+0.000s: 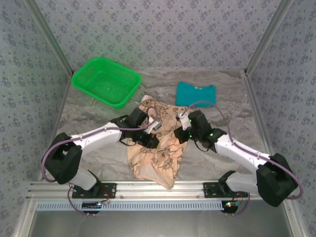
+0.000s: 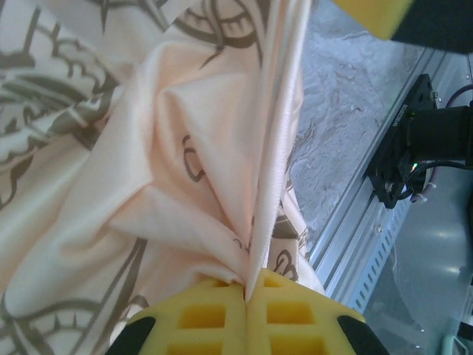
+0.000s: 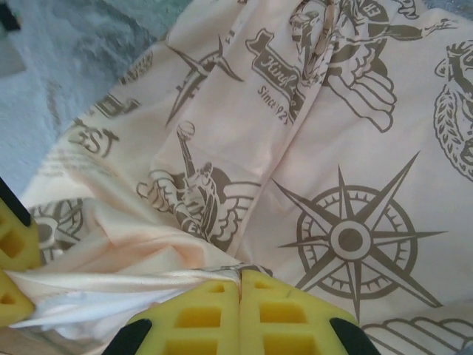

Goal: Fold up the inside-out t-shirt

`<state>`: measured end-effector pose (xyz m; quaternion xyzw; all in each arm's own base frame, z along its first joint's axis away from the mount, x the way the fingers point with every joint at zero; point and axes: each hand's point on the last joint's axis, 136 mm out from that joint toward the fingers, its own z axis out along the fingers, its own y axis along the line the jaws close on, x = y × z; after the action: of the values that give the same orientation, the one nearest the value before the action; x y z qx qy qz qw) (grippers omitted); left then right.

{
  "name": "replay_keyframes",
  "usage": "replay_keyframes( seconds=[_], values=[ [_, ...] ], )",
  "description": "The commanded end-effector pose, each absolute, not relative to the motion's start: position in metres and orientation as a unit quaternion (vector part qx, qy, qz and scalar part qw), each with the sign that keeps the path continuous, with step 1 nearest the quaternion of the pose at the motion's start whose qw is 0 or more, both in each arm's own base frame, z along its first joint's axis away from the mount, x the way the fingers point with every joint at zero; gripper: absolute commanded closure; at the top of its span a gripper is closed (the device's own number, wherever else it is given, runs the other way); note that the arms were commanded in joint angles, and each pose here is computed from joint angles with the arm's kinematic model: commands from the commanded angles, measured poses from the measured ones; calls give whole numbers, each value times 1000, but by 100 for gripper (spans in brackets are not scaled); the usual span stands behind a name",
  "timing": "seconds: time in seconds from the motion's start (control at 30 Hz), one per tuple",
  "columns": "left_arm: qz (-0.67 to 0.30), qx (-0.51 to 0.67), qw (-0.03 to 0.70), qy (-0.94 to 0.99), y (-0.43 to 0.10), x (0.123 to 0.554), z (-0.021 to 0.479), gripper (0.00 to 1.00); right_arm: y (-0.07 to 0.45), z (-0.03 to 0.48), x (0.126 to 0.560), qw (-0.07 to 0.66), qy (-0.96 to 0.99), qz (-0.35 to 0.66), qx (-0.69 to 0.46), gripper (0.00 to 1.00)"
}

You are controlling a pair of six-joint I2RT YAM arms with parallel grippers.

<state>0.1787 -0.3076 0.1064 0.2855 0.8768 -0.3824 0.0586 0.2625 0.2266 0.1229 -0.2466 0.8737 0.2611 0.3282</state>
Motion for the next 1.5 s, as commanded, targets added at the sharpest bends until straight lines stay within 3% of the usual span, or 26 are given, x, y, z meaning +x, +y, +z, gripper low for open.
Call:
replay_keyframes(
  seconds=[0.0, 0.17, 0.23, 0.37, 0.63, 0.77, 0.9, 1.07, 1.13, 1.2, 1.3, 1.33, 1.47],
  values=[
    [-368, 318, 0, 874, -293, 144, 86, 100, 217, 113, 274, 271, 893, 297, -200, 100],
    [-326, 333, 24, 884, -289, 158, 74, 97, 238, 95, 286, 227, 896, 309, -223, 100],
    [-292, 337, 34, 894, -284, 168, 64, 83, 242, 87, 292, 215, 903, 303, -215, 100],
    [-266, 335, 36, 903, -284, 178, 56, 65, 235, 67, 309, 185, 934, 262, -161, 100],
    [-351, 272, 72, 893, -312, 186, 103, 52, 246, 72, 312, 166, 930, 300, -135, 100],
    [-334, 260, 128, 897, -307, 200, 130, 39, 234, 75, 316, 153, 933, 313, -93, 100],
    [-330, 252, 136, 900, -322, 219, 142, 36, 235, 80, 315, 143, 931, 322, -93, 100],
    [-274, 213, 90, 934, -330, 228, 100, 39, 240, 89, 315, 141, 925, 341, -92, 100],
    [-253, 206, 63, 943, -327, 224, 80, 51, 240, 92, 316, 144, 925, 341, -89, 100],
    [-257, 212, 44, 942, -328, 214, 72, 75, 239, 93, 317, 145, 924, 342, -87, 100],
    [-269, 237, 42, 933, -323, 202, 78, 96, 230, 94, 324, 148, 927, 337, -73, 100],
    [-270, 248, 43, 930, -320, 199, 81, 100, 229, 95, 327, 149, 927, 337, -69, 100],
    [-264, 283, 48, 921, -297, 192, 95, 100, 222, 97, 348, 154, 929, 334, -49, 100]
  ],
)
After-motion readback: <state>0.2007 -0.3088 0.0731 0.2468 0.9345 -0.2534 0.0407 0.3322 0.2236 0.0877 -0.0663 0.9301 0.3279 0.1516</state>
